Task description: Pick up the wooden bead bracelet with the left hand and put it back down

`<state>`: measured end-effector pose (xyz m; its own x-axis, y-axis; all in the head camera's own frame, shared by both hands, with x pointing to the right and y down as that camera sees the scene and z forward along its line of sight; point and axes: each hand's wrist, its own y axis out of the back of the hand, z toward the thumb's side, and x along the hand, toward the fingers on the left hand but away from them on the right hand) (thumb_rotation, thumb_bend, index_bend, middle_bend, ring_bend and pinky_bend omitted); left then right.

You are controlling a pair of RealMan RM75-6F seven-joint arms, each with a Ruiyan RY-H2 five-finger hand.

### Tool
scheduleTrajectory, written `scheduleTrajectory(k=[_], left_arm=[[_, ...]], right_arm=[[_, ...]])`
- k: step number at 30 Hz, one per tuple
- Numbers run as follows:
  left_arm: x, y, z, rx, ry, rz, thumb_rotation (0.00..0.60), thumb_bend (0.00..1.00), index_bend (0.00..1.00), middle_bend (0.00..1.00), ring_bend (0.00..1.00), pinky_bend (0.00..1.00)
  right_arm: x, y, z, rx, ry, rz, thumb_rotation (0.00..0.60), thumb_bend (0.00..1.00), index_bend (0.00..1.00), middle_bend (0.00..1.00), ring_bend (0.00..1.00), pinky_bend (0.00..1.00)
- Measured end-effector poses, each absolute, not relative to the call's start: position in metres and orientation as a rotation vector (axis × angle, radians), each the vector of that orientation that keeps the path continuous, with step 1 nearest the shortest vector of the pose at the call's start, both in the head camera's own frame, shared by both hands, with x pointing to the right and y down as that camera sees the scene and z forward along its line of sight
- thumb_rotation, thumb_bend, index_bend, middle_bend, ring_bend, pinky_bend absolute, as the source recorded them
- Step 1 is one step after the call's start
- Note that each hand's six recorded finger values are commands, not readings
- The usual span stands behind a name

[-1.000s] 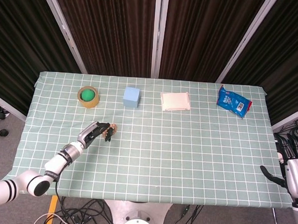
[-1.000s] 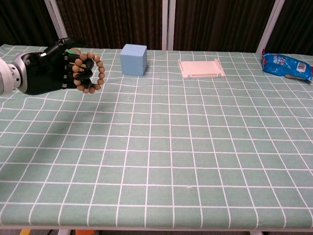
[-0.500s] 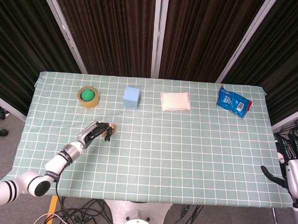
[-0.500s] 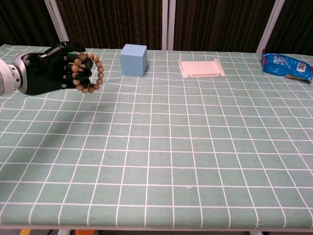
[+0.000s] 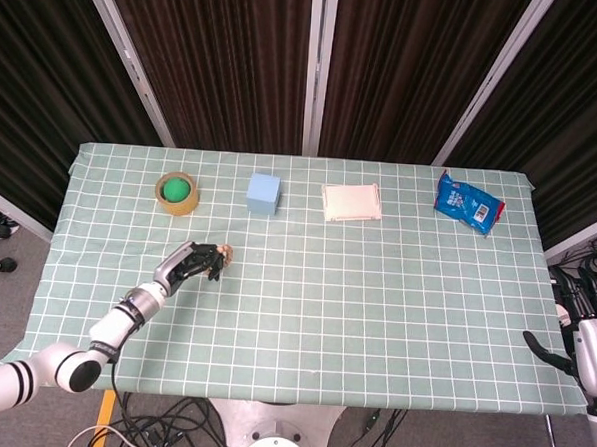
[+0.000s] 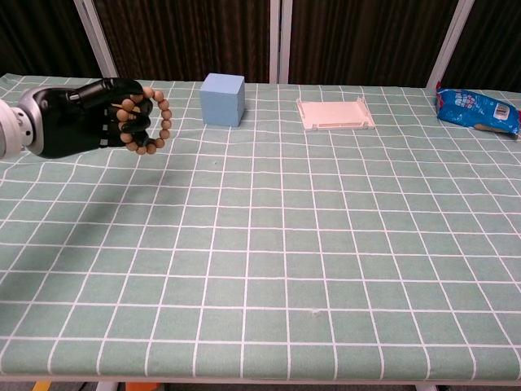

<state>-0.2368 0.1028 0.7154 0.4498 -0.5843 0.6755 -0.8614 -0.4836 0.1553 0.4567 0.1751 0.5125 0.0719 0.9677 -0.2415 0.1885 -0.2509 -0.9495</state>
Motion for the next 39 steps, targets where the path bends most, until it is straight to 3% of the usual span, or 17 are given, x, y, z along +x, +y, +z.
scheduleTrajectory(k=[11, 23, 39], left_arm=[[-0.238, 0.104, 0.713, 2.206, -1.223, 0.741, 0.336, 0.66, 0.62, 0.74, 0.59, 0.16], [-0.234, 0.104, 0.707, 2.220, -1.215, 0.710, 0.340, 0.77, 0.55, 0.68, 0.52, 0.16], [-0.228, 0.105, 0.701, 2.232, -1.199, 0.662, 0.456, 0.87, 0.47, 0.61, 0.46, 0.16]], right_arm=[[0.456, 0.176, 0.511, -1.564, -1.189, 1.249, 0.600, 0.11, 0.06, 0.15, 0.00, 0.00], [0.457, 0.177, 0.509, -1.561, -1.192, 1.246, 0.600, 0.11, 0.06, 0.15, 0.00, 0.00], [0.456, 0.177, 0.509, -1.561, -1.190, 1.245, 0.600, 0.11, 0.06, 0.15, 0.00, 0.00]])
